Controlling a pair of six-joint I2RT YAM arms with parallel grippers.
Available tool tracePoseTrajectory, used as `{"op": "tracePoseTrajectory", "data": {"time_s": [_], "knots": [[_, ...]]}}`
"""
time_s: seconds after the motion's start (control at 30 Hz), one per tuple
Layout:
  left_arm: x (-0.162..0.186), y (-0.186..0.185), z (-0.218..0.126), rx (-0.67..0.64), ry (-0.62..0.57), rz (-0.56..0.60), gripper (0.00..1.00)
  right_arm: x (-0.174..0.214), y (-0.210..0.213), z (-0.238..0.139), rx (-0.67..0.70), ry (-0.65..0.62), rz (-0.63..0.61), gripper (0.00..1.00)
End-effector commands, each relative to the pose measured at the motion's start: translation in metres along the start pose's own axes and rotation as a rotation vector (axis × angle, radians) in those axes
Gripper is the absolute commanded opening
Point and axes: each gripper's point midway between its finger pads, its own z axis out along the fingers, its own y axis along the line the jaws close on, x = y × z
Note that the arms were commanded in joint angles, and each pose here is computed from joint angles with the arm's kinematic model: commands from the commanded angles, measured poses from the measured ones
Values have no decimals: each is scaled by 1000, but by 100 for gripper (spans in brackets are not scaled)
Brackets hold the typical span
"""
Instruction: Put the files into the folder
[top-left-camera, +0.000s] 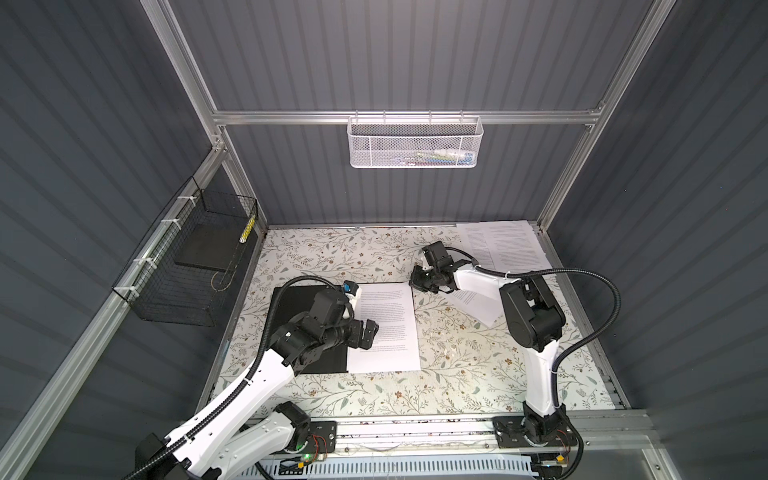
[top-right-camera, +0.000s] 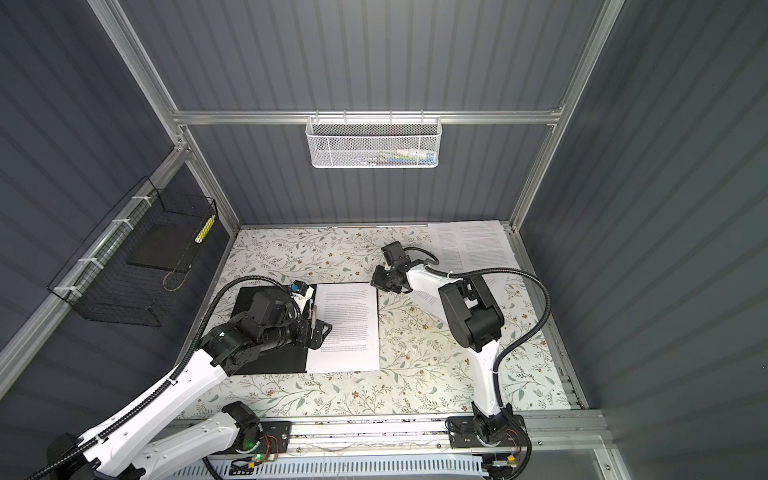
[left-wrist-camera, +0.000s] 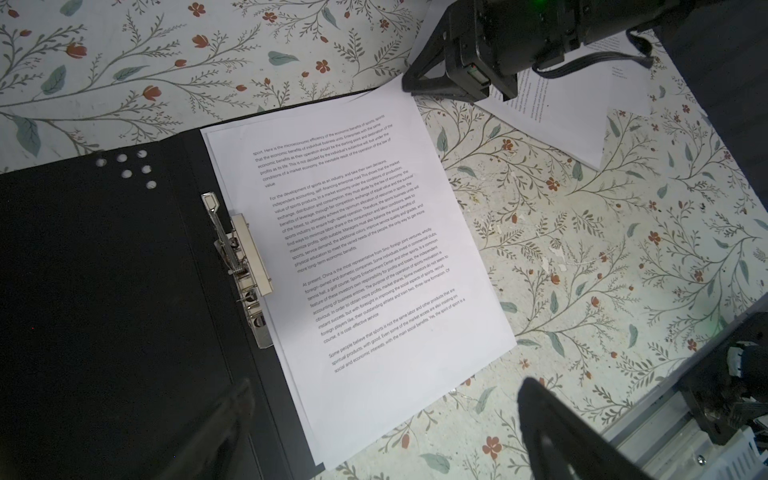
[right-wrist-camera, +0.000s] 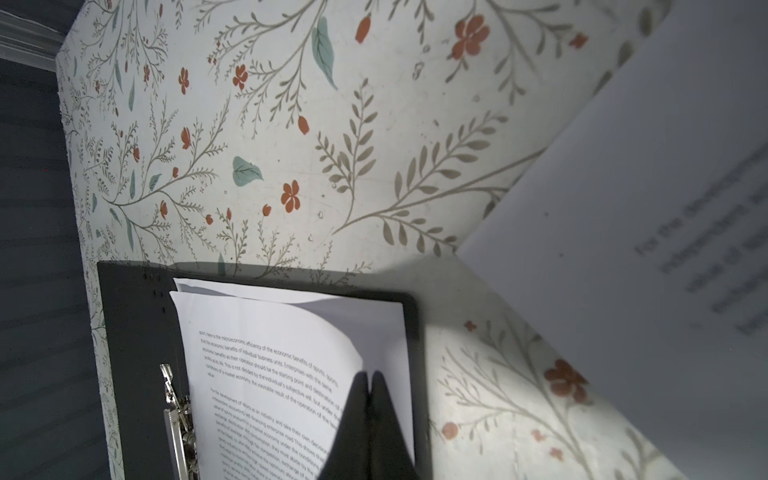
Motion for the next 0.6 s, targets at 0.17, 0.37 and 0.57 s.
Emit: {"op": "tracePoseTrajectory", "data": {"time_s": [0.17,0.37,0.57], "knots": [[3,-1,2,12,13,19,100,-4,4,7,3,-3,29,0],[3,-2,2,14,12,19,100,-4,5,9,-2,-1,43,0],[3,-2,2,16,13,22,100,-4,7,11,-1,-6,61,0]]}}
